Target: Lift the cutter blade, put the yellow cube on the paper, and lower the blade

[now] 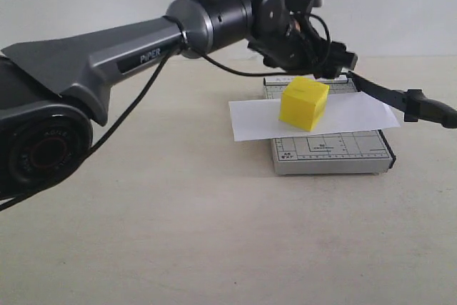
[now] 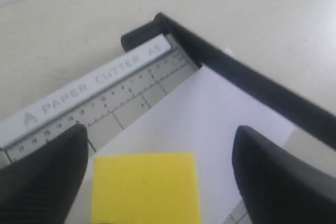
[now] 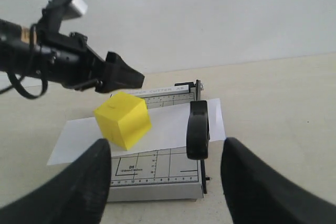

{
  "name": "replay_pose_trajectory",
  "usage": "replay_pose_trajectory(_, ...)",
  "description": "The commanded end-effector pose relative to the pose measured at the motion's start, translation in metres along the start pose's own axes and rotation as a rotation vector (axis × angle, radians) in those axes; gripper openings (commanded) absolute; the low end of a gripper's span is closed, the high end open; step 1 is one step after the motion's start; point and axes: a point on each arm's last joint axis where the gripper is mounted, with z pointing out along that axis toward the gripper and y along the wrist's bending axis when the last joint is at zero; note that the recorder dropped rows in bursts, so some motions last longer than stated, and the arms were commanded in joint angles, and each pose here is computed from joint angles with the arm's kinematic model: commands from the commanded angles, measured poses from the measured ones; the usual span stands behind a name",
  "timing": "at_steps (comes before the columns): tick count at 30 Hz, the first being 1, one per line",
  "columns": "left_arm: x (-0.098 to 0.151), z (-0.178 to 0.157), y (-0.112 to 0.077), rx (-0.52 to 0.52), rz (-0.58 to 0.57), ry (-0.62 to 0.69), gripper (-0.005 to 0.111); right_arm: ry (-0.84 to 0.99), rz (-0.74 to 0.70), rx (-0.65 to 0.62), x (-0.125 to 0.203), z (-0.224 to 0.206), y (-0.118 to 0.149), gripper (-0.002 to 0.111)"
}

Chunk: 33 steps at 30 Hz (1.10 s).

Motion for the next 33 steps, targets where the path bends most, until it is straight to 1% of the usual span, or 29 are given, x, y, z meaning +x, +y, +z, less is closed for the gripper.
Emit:
replay_pose_trajectory(1, -0.036, -0.049, -0.011, 0.014, 0.058, -0.038, 0.072, -0.017, -0.007, -0.007, -0.001, -0.001, 0.001, 0.058)
replay_pose_trajectory(5, -0.048, -0.085, -0.011, -0.016, 0.086, 0.024, 0.072, -0.017, -0.007, -0.007, -0.001, -0.001, 0.001, 0.058)
replay_pose_trajectory(8, -0.06, -0.108, -0.013, -0.017, 0.089, -0.002, 0.071, -0.017, -0.007, -0.007, -0.001, -0.001, 0.001, 0.058)
replay_pose_trajectory(11, -0.071, -0.13, -0.016, -0.012, 0.092, -0.056, 0.064, -0.017, -0.007, -0.007, -0.001, -0.001, 0.001, 0.058)
replay_pose_trajectory(14, -0.078, -0.148, -0.018, -0.009, 0.093, -0.078, 0.057, -0.017, -0.007, -0.007, -0.001, -0.001, 0.001, 0.058)
replay_pose_trajectory(19, -0.085, -0.171, -0.022, 0.004, 0.093, -0.087, 0.052, -0.017, -0.007, -0.007, -0.001, -0.001, 0.001, 0.058)
replay_pose_trajectory(25, -0.085, -0.194, -0.024, 0.003, 0.114, -0.09, 0.045, -0.017, -0.007, -0.007, -0.001, -0.001, 0.001, 0.058)
replay_pose_trajectory(29, -0.075, -0.205, -0.023, -0.001, 0.117, -0.053, 0.045, -0.017, -0.007, -0.007, -0.001, -0.001, 0.001, 0.058)
replay_pose_trajectory(33, -0.064, -0.22, -0.022, -0.005, 0.132, -0.044, 0.045, -0.017, -0.007, -0.007, -0.001, -0.001, 0.001, 0.058)
